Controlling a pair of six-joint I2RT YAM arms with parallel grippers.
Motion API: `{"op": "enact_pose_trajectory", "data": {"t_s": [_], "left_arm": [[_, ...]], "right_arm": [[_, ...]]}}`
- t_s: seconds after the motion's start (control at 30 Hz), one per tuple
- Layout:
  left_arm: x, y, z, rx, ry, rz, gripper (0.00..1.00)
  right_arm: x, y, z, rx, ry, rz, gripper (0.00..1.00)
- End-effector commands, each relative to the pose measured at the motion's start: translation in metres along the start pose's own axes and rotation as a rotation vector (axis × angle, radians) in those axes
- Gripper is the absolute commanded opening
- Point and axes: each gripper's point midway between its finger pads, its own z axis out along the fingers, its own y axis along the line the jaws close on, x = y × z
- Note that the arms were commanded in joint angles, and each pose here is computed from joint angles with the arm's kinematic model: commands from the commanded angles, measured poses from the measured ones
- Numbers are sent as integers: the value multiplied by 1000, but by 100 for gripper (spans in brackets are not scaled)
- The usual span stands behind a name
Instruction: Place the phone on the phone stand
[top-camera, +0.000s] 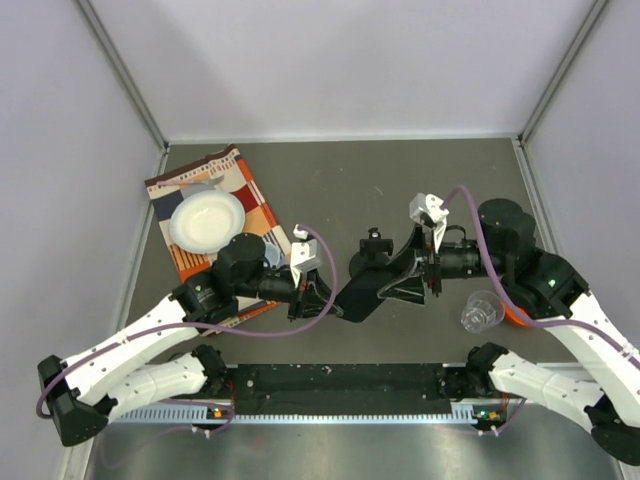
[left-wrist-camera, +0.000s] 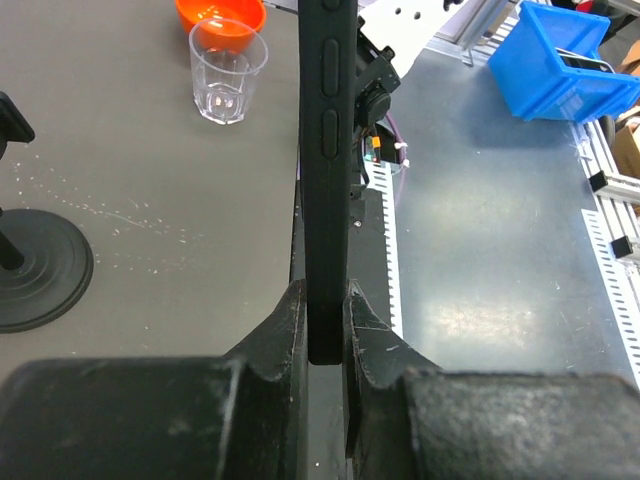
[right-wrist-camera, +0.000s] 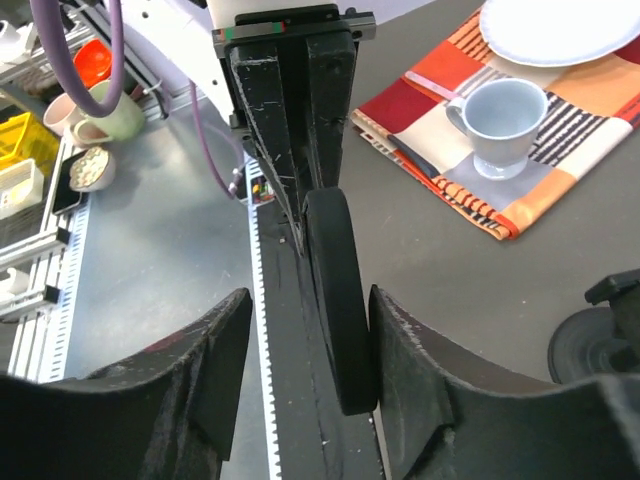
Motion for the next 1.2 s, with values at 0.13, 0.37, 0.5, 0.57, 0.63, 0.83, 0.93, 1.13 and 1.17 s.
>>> {"op": "enact_pose_trajectory", "data": {"t_s": [0.13,0.37,0.5,0.57,0.63,0.83,0.93,1.13,1.17], "left_arm": [[-39,-19,-6,71,-108,141,0],[-38,-27,-4,126,-100,148,0],[-36,-26,-3,130,-81,147,0],[-34,-25,-2,132,-74,140,0],[-32,-25,-1,139,-67,134,0],[-39,-5,1,17,-69,101,38],[-48,15,-3,-126,-108,61,51],[-62,79,-29,-545,-257,-78,65],[-59,86,-29,-574,-243,-87,65]], "right_arm": [[-11,16,6,-144,-28,-45,37],[-1,23,12,-253,9,-51,31],[3,27,11,-279,13,-60,26],[7,29,11,-303,19,-62,17],[11,31,11,-327,27,-66,9],[21,11,11,-186,15,-85,0],[24,-10,-2,19,-25,-105,0],[21,-68,-100,702,-270,-75,0],[20,-80,-124,837,-329,-60,0]]}}
